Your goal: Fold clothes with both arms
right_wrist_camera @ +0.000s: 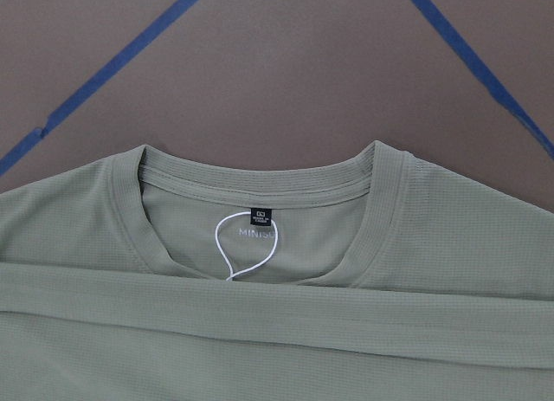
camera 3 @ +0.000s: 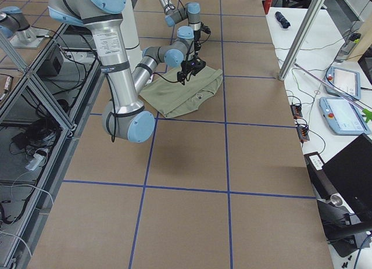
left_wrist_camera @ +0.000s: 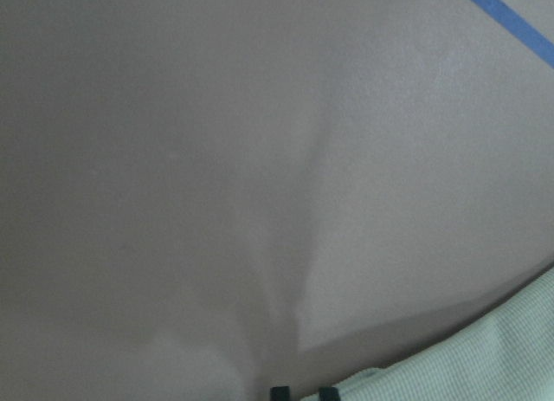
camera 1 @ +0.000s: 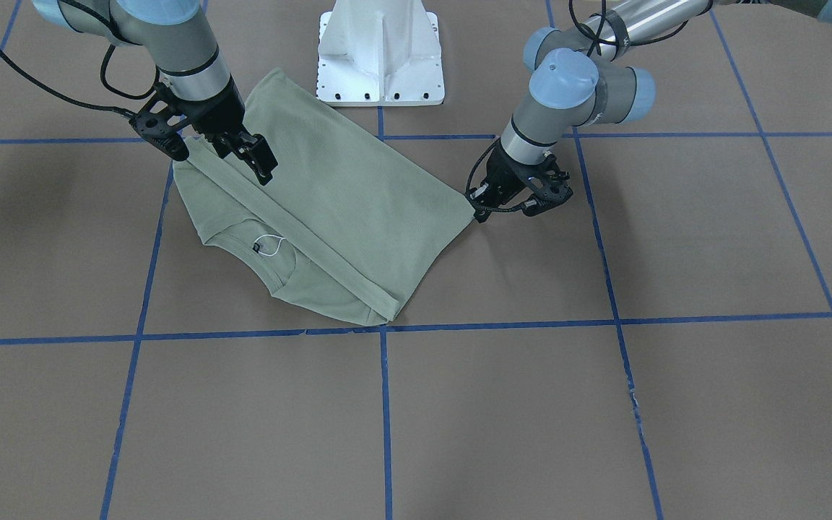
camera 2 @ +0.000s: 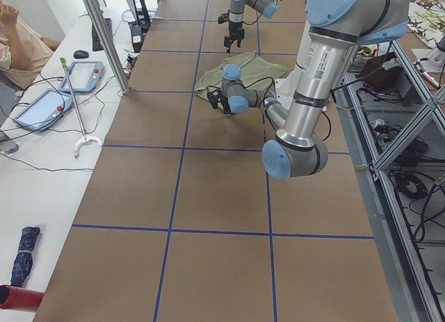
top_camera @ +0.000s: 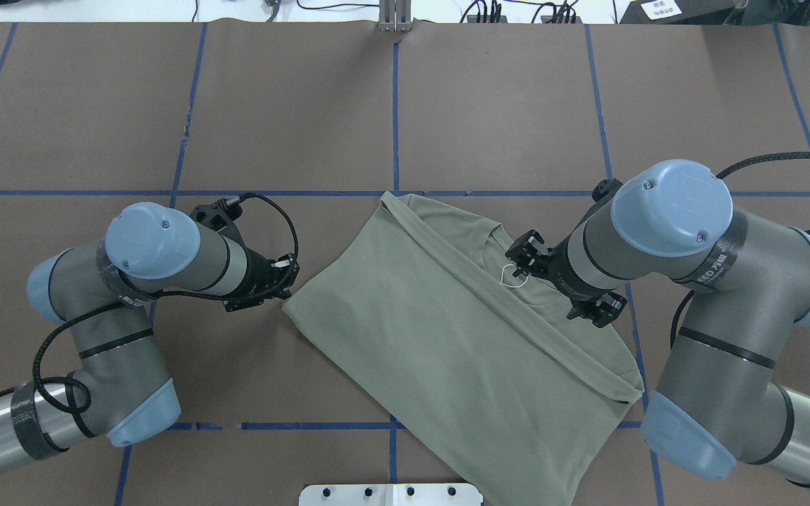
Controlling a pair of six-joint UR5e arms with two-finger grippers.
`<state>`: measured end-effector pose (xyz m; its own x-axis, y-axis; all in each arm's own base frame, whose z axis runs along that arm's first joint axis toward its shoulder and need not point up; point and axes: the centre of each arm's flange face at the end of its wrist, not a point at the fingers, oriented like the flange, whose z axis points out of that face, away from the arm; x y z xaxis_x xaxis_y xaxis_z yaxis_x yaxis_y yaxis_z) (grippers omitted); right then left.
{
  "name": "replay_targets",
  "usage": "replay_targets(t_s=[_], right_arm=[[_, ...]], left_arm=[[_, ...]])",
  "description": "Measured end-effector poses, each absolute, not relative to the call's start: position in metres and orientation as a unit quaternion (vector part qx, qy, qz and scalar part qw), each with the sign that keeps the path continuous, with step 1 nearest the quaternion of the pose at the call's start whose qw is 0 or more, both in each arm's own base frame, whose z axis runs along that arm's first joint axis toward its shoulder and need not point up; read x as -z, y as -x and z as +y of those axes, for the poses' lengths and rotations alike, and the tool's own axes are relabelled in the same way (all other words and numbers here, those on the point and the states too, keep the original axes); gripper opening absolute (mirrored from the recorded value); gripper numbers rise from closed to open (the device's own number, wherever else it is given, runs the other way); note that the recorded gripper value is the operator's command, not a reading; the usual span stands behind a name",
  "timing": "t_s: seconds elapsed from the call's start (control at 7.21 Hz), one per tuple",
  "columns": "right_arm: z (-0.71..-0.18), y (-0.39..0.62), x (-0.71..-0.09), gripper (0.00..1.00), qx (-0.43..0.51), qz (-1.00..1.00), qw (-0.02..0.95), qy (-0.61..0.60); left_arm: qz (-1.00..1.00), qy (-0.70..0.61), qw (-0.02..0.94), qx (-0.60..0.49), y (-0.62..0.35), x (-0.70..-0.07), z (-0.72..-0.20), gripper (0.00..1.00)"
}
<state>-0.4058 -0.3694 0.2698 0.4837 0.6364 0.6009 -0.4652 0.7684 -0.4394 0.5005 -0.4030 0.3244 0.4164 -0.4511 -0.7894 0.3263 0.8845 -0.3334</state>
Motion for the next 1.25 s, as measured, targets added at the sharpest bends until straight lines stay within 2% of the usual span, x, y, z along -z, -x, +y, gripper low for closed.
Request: replay_targets(t_s=[0.14,0.42,0.69,1.25], right_arm=[[-0.369,0.406,-0.271,1.0,-0.322,-0.392,0.855,0.109],[-0.37,0.406,-0.271,1.0,-0.323,-0.391,0.855,0.109],[-0.369,0.407,-0.271,1.0,-0.323,-0.392,0.855,0.109],[-0.37,0.407,-0.27,1.0,-0.323,-0.392,0.854,0.11]], left_arm=[[0.488,0.061,0.84,0.23,-0.499,-0.325,-0.405,0.0],[0.487,0.058,0.841,0.228,-0.496,-0.324,-0.407,0.4],[0.477,0.064,0.846,0.23,-0.496,-0.319,-0.403,0.43],[0.469,0.073,0.85,0.227,-0.504,-0.318,-0.391,0.41]])
